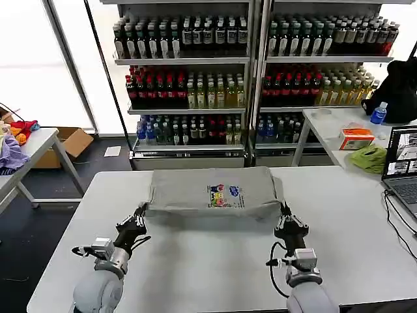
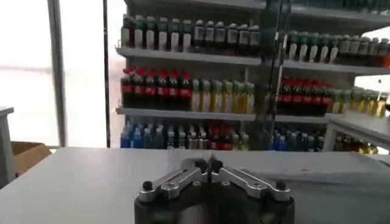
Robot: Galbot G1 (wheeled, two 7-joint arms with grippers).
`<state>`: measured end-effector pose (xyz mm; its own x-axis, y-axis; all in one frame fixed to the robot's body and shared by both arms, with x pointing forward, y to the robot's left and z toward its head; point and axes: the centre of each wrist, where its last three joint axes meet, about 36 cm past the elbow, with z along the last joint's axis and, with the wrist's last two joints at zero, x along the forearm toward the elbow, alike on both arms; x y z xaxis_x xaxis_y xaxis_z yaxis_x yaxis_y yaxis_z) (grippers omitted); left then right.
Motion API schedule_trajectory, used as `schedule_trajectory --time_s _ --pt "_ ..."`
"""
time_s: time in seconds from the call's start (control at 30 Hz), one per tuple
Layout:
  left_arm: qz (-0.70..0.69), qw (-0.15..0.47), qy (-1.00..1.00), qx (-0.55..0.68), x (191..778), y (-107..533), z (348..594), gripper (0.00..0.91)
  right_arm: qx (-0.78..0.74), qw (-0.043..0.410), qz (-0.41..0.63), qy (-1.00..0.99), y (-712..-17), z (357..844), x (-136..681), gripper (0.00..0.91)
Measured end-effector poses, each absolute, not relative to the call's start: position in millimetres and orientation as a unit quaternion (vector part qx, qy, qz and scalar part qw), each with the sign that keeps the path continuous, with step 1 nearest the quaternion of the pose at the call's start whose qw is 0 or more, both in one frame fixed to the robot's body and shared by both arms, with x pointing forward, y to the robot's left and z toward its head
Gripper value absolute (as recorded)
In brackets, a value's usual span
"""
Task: Fold and organize the clothes.
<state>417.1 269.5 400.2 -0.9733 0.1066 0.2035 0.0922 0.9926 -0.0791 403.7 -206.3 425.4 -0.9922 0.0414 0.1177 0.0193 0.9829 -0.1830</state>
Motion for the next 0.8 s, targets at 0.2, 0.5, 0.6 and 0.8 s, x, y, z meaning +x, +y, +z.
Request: schedule_trajectory --time_s 0.2,0.5,0.6,0.8 --pt "0.042 0.117 -0.991 -0.047 450 266 395 0.000 -0.016 0.074 0.085 -0.994 -206 427 444 0.000" --pt "0.043 0.148 -0.987 -0.045 490 260 389 0.000 -0.009 0.098 0.094 -0.991 -208 430 496 0.000" --pt "0.041 0.159 -0.985 -0.044 501 259 387 0.010 -0.007 0.111 0.098 -0.989 -208 428 508 0.000" --pt "0.034 0.179 -0.982 -0.045 517 257 383 0.000 -0.006 0.136 0.096 -0.986 -205 421 525 0.000"
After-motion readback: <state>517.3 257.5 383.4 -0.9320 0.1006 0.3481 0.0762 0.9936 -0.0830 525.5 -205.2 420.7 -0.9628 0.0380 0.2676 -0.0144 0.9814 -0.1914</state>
